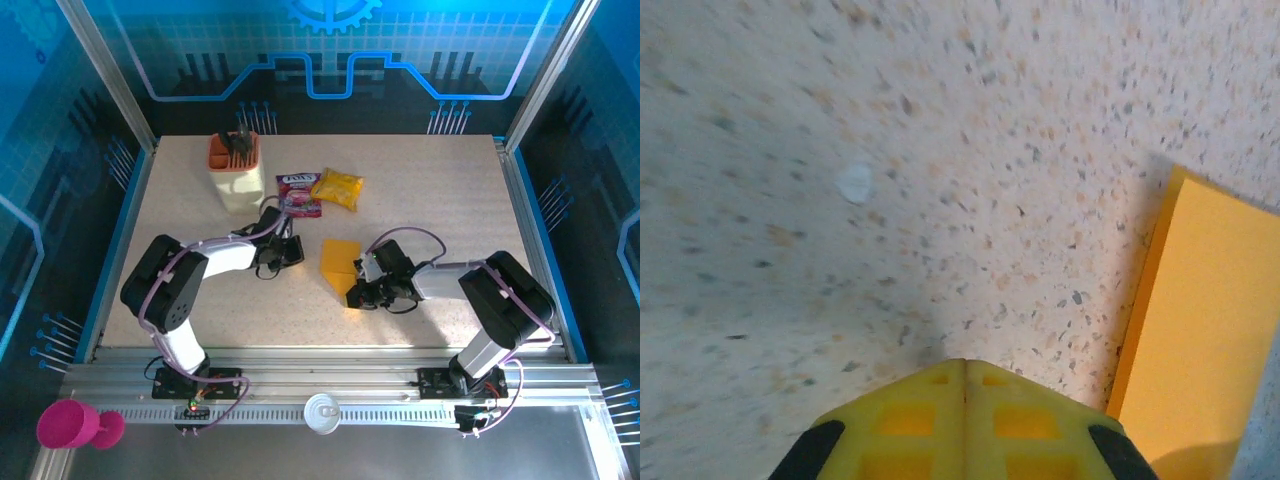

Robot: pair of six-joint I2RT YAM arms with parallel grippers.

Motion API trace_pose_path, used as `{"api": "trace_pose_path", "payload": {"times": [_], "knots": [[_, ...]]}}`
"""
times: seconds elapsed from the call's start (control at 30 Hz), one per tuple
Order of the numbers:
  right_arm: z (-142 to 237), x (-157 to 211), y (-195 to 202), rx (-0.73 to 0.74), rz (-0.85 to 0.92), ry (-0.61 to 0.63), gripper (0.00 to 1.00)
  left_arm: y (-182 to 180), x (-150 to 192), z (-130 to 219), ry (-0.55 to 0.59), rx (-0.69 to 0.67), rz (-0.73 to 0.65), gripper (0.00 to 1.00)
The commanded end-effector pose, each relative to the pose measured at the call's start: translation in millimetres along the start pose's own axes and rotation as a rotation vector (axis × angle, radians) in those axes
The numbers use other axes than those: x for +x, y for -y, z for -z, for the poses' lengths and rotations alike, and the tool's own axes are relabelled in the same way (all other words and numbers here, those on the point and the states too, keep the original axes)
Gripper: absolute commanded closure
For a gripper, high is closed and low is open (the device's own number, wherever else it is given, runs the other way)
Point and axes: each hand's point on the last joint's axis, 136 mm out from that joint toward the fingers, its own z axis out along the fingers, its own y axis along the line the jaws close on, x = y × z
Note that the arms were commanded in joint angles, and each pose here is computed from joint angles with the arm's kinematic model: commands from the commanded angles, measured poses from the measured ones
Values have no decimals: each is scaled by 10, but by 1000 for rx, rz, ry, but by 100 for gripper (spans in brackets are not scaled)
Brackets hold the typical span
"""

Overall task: Fold a paper plane with a square sheet of paper (pick it up from the middle)
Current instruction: Third fold the triangle at the center of the table.

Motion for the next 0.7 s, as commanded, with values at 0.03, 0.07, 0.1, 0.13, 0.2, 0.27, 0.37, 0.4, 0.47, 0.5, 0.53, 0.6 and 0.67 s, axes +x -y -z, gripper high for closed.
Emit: {"api": "trace_pose_path", "payload": {"times": [0.03, 0.07, 0.1, 0.13, 0.2, 0.27, 0.37, 0.4, 0.47, 0.5, 0.53, 0.6, 0.67], "knots": [[49, 296, 548, 215, -51, -103, 100, 300, 19, 201, 11, 47, -94, 100], [50, 292, 526, 205, -42, -108, 100, 399, 62, 198, -1, 67, -119, 100], [50, 281, 506, 198, -35, -111, 100, 490, 107, 188, -16, 82, -142, 100], [54, 267, 492, 196, -28, -112, 100, 577, 155, 159, -32, 91, -162, 100], [63, 232, 466, 191, -17, -102, 100, 722, 207, 84, -53, 112, -188, 100], [75, 221, 446, 187, -14, -99, 100, 833, 210, -11, -72, 121, -206, 100], [93, 186, 402, 176, -10, -91, 100, 899, 167, -174, -95, 115, -208, 100], [98, 172, 383, 171, -9, -87, 100, 914, 149, -216, -98, 111, -212, 100], [109, 154, 344, 159, -6, -84, 100, 926, 110, -265, -98, 97, -221, 100], [119, 137, 326, 156, -4, -78, 100, 917, 95, -291, -97, 85, -228, 100], [130, 134, 308, 152, -4, -79, 100, 896, 74, -308, -94, 70, -232, 100], [163, 96, 235, 135, 6, -66, 100, 846, 53, -361, -93, 46, -239, 100], [210, 53, 167, 123, 13, -52, 100, 792, 55, -423, -107, 27, -238, 100]]}}
